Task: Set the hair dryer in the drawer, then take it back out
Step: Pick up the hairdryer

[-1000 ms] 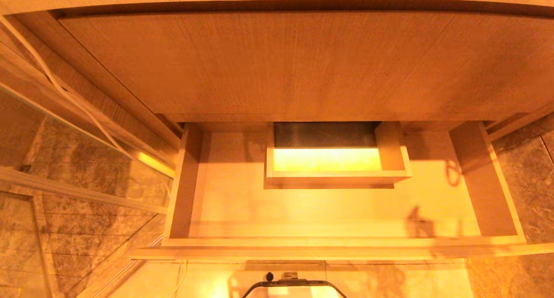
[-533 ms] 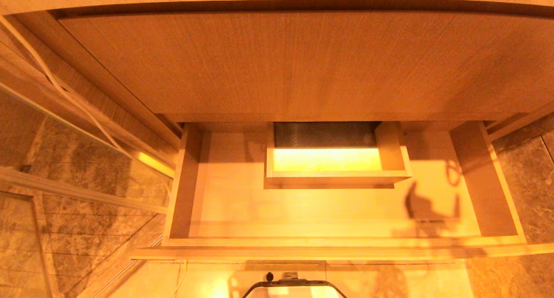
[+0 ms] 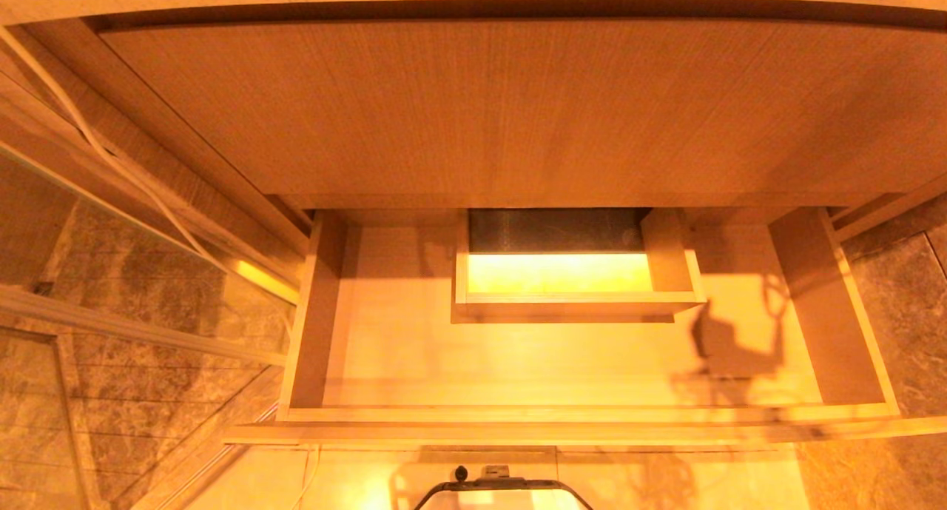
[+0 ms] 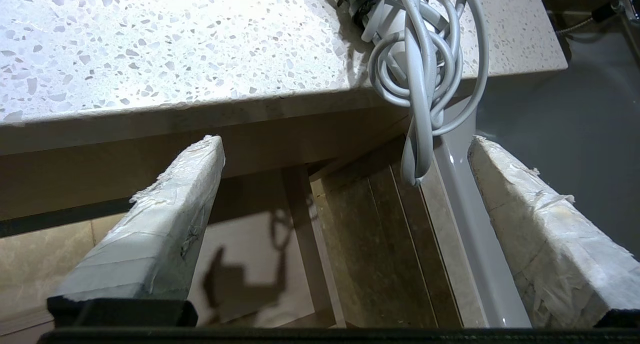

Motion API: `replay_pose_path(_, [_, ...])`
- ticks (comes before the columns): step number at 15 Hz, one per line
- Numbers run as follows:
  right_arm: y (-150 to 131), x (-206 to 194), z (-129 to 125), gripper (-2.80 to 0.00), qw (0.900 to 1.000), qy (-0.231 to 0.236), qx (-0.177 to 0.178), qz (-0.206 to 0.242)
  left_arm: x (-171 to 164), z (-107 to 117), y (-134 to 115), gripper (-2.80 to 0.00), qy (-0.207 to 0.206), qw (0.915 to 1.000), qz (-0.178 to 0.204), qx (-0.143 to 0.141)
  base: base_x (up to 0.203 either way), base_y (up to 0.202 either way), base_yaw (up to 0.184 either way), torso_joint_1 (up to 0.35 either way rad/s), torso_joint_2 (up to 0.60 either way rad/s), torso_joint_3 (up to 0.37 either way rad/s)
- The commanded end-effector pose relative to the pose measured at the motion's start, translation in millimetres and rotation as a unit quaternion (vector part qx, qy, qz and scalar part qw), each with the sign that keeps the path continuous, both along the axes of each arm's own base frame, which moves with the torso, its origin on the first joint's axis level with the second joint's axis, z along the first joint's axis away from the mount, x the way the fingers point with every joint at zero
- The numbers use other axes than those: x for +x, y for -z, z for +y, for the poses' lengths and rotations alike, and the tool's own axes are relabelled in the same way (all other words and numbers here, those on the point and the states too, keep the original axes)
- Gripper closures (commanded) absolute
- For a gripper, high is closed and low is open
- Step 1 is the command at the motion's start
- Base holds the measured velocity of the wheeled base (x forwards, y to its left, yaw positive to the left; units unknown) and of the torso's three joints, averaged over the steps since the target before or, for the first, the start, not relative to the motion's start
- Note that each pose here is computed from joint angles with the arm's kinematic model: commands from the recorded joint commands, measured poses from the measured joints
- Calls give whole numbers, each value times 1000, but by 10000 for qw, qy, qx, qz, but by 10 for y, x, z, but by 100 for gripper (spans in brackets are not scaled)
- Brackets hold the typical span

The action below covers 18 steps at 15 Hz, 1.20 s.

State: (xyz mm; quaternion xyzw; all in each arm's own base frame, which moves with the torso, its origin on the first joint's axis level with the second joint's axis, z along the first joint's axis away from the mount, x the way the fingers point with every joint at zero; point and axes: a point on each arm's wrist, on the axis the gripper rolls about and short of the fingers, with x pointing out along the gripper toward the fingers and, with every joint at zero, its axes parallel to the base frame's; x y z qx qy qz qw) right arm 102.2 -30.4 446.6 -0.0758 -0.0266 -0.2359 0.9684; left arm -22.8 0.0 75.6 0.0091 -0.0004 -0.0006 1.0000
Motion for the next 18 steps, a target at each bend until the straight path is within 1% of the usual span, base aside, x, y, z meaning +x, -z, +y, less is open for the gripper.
replay_pose_path(1, [4, 9, -2, -280, 10000, 0, 3, 28, 1, 0, 4, 0, 1, 10000, 4, 1, 0, 0, 0, 0, 0, 0])
replay_pose_path(5, [23, -5, 2, -280, 9999, -5, 15, 109, 1, 0, 4, 0, 1, 10000, 4, 1, 0, 0, 0, 0, 0, 0])
replay_pose_path(8, [26, -19, 5, -280, 9999, 4, -40, 129, 1, 0, 4, 0, 1, 10000, 4, 1, 0, 0, 0, 0, 0, 0])
replay_pose_path(13, [-2, -4, 1, -280, 9999, 0, -87, 69, 1, 0, 4, 0, 1, 10000, 4, 1, 0, 0, 0, 0, 0, 0])
replay_pose_path(16, [17, 23, -6, -280, 9999, 5, -45, 145, 1, 0, 4, 0, 1, 10000, 4, 1, 0, 0, 0, 0, 0, 0])
replay_pose_path(18, [63, 96, -24, -280, 9996, 13, 48, 276, 1, 0, 4, 0, 1, 10000, 4, 1, 0, 0, 0, 0, 0, 0])
